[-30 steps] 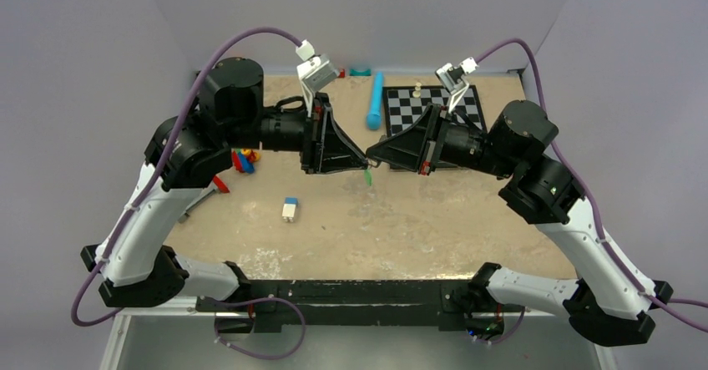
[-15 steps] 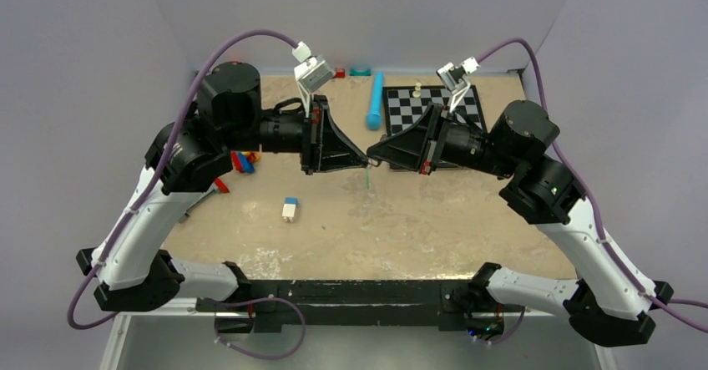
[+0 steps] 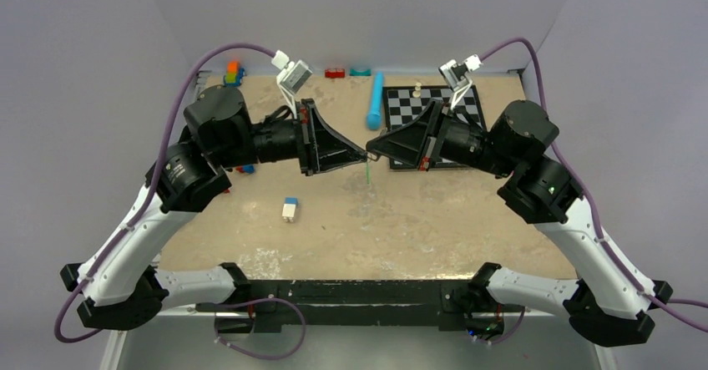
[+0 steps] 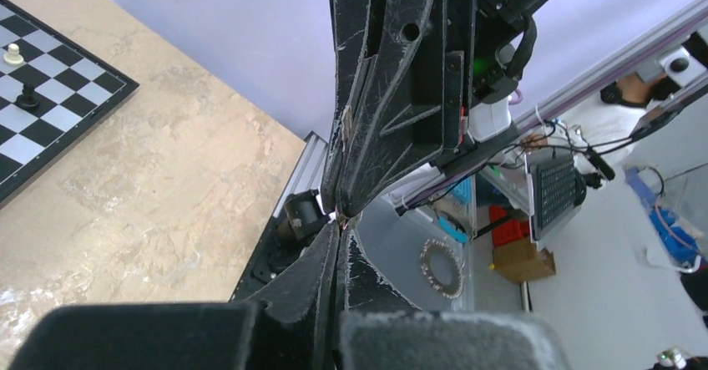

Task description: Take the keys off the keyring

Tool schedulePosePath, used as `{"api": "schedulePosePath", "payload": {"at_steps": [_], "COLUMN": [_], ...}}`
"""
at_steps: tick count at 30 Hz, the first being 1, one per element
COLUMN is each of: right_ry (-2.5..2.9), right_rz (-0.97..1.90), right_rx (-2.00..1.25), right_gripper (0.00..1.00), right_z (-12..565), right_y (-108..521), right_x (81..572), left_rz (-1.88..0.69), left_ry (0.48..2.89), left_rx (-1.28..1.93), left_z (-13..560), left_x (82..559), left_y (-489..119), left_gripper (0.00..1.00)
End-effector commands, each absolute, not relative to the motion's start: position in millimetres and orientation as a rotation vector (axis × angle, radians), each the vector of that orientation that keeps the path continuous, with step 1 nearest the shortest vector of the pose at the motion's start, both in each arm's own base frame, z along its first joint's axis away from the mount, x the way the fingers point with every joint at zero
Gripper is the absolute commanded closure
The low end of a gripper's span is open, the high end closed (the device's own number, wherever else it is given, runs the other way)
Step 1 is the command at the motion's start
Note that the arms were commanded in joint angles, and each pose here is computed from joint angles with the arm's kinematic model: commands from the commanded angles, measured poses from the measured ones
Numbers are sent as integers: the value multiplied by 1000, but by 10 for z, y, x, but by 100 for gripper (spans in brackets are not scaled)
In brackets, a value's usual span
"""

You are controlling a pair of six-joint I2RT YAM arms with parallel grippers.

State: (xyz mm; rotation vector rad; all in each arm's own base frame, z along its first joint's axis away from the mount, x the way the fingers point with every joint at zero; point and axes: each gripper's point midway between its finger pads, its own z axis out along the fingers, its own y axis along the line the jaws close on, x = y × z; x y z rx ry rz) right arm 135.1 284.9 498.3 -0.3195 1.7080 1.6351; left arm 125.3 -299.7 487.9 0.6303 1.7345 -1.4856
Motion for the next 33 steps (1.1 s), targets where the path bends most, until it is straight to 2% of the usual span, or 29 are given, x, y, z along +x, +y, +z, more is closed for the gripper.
{"api": "schedulePosePath", "payload": {"at_steps": [1, 33], "right_ry": [1646, 1616], "right_rz": [1679, 1728], "right_rx": [-336, -303], "right_gripper": [100, 100], "right_z": [5139, 5129], "right_y": [2831, 2868], "right_x": [1274, 1298], "left_rz": [-1490, -1560], "left_ry": [1642, 1532], "left_rx": [461, 99], "left_z": [5147, 5224], "left_x": [1450, 1636], "left_y": [-2978, -2918], "left_gripper": [100, 100]}}
